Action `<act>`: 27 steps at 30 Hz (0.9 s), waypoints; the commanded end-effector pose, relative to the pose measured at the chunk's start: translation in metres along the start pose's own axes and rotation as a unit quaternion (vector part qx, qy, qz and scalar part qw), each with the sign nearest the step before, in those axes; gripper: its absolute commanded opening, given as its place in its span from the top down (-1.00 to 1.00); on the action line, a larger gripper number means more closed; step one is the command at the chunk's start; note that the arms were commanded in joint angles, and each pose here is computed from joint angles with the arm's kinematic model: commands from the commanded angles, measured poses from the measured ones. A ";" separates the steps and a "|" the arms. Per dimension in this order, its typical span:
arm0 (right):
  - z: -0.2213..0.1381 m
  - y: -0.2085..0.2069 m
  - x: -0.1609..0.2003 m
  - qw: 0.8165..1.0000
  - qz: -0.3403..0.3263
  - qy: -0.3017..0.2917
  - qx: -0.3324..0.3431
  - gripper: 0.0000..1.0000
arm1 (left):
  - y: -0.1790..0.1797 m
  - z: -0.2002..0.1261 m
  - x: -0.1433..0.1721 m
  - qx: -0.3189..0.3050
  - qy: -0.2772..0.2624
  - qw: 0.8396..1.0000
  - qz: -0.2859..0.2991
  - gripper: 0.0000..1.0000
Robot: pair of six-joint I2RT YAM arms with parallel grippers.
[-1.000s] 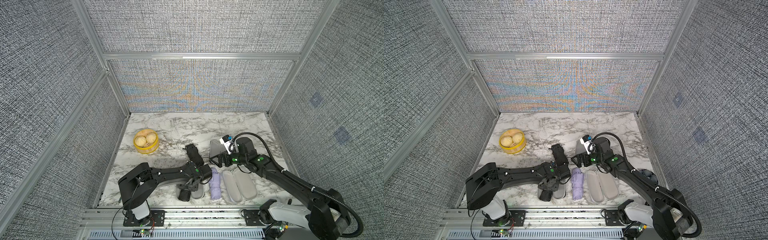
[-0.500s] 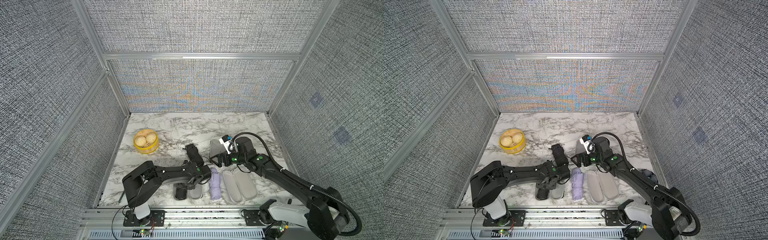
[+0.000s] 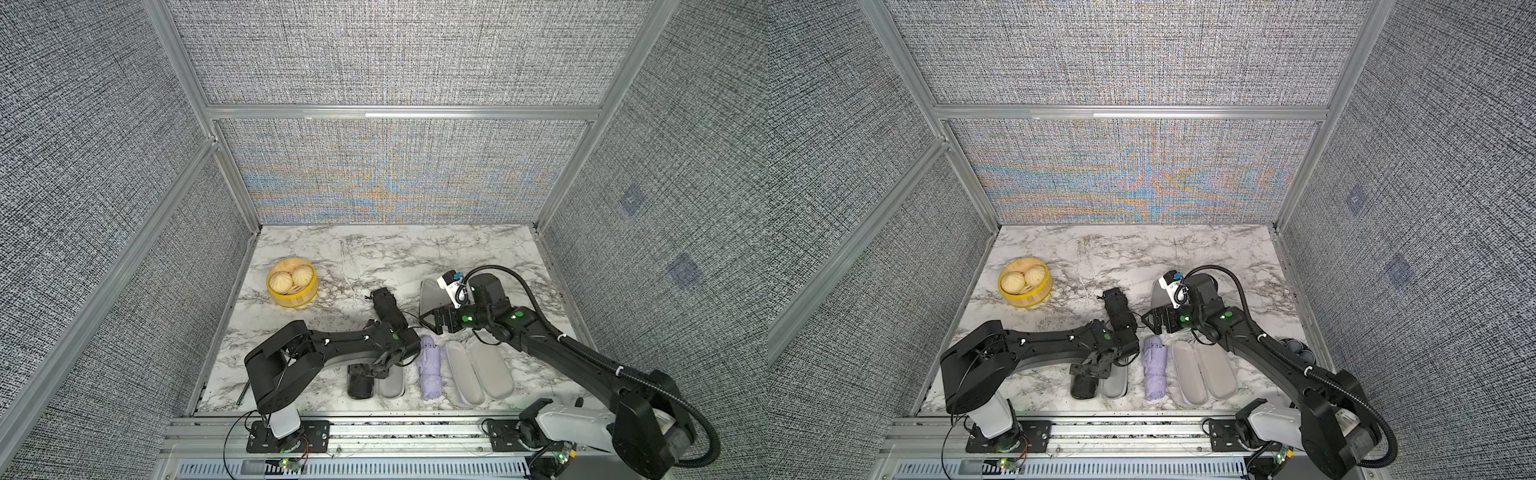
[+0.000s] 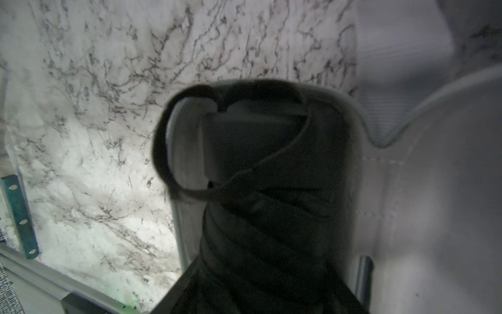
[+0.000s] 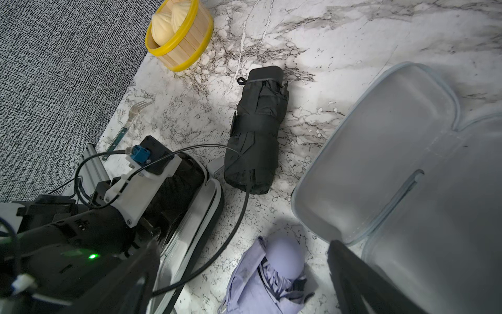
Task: Put umbrellas into zippered umbrella sleeves
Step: Place the umbrella in the umbrella sleeve.
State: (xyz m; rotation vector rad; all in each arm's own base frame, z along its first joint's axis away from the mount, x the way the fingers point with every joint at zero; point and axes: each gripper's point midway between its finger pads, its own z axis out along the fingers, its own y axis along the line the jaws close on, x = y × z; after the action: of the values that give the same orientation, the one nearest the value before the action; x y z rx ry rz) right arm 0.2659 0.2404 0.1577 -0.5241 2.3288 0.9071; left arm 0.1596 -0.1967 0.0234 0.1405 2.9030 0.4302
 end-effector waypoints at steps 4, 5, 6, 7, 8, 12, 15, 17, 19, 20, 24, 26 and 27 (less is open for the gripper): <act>-0.001 0.013 -0.006 1.000 -0.002 -0.005 -0.020 -0.98 | 0.001 -0.011 -0.008 0.014 -0.021 1.000 0.006 -0.51; 0.000 0.014 -0.004 1.000 -0.002 -0.003 -0.019 -0.97 | 0.002 -0.013 -0.009 0.021 -0.028 0.999 0.007 -0.54; 0.000 0.015 -0.004 1.000 -0.002 -0.002 -0.019 -0.97 | 0.003 -0.015 -0.010 0.025 -0.032 0.999 0.006 -0.60; 0.002 0.015 -0.002 1.000 -0.002 0.002 -0.017 -0.97 | 0.004 -0.017 -0.011 0.031 -0.037 0.999 0.005 -0.62; 0.003 0.015 -0.001 1.000 -0.001 0.005 -0.015 -0.97 | 0.005 -0.018 -0.012 0.035 -0.042 0.999 0.005 -0.65; 0.009 0.016 0.014 1.000 -0.002 0.026 -0.008 -0.80 | 0.010 -0.013 -0.014 0.064 -0.058 0.996 -0.002 -0.68; 0.010 0.020 0.029 0.999 -0.005 0.038 -0.002 -0.53 | 0.007 -0.002 -0.017 0.115 -0.071 0.991 -0.018 -0.56; 0.011 0.025 0.036 0.999 -0.013 0.045 0.006 -0.40 | 0.002 -0.004 -0.019 0.159 -0.090 0.983 -0.025 -0.46; 0.013 0.027 0.043 0.998 -0.017 0.056 0.014 -0.19 | -0.004 -0.014 -0.022 0.207 -0.114 0.971 -0.026 -0.39; 0.016 0.028 0.048 0.998 -0.017 0.064 0.015 -0.11 | -0.005 -0.019 -0.024 0.224 -0.124 0.966 -0.030 -0.38; 0.031 0.043 0.061 0.995 -0.032 0.093 -0.004 0.00 | -0.005 -0.031 -0.028 0.261 -0.160 0.952 -0.029 -0.50; 0.036 0.048 0.066 0.994 -0.035 0.101 -0.002 0.03 | 0.002 -0.030 -0.027 0.251 -0.161 0.954 -0.032 -0.59; 0.038 0.050 0.068 0.994 -0.039 0.103 0.000 0.05 | 0.007 -0.028 -0.026 0.243 -0.161 0.956 -0.037 -0.61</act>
State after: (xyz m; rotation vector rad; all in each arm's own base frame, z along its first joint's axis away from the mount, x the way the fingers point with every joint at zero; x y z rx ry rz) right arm 0.2020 0.2866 0.1149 -0.7364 2.4736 0.8680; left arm 0.1740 -0.1984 0.0504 0.1579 2.6570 -0.2764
